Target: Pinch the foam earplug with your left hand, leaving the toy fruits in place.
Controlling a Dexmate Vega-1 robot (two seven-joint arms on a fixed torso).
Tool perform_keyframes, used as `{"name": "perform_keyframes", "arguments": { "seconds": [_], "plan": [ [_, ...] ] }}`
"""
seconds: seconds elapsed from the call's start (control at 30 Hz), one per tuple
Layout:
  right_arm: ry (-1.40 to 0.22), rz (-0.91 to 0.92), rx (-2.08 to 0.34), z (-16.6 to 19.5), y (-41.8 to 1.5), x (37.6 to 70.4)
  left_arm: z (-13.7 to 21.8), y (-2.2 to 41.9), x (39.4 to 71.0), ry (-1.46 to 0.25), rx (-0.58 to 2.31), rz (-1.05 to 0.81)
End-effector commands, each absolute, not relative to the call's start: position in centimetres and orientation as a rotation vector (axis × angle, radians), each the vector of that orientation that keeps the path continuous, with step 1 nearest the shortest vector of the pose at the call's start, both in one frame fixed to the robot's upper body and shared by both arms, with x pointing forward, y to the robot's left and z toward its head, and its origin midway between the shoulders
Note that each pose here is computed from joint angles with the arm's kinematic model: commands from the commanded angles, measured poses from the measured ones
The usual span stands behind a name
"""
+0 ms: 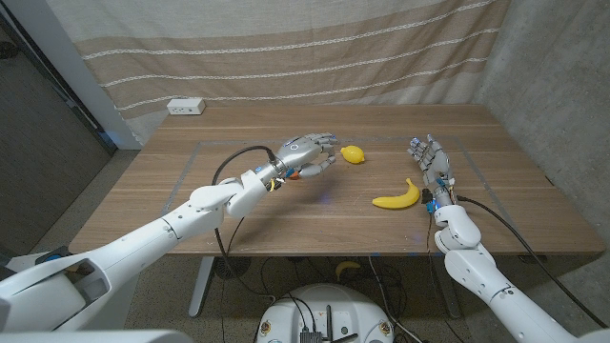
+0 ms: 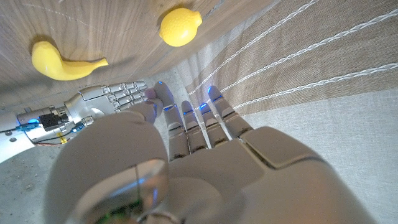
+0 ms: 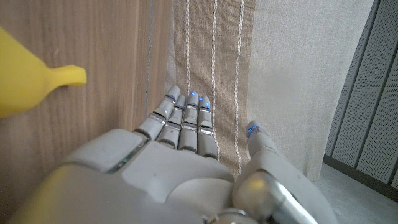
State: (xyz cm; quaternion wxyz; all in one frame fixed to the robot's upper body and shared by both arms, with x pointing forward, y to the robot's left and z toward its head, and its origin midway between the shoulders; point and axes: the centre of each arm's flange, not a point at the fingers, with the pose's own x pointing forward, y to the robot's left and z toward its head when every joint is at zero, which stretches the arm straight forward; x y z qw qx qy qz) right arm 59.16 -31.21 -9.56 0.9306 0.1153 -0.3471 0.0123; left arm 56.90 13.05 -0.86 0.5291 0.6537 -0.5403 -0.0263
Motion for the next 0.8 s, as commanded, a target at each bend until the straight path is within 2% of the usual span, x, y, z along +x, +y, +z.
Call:
{"name": "perform_keyframes", "arguments": {
  "seconds": [0.03,0.8],
  "plan": [
    [-0.717,0.03,0.23,-9.0,-30.8,59.5,0.2,13.6,56.6,-1.21,1.314,-0.15],
    [-0.726,0.02,0.21,-8.1,-30.4,59.8,1.4,15.6,56.7,-1.069,1.073,-0.207]
  ]
}}
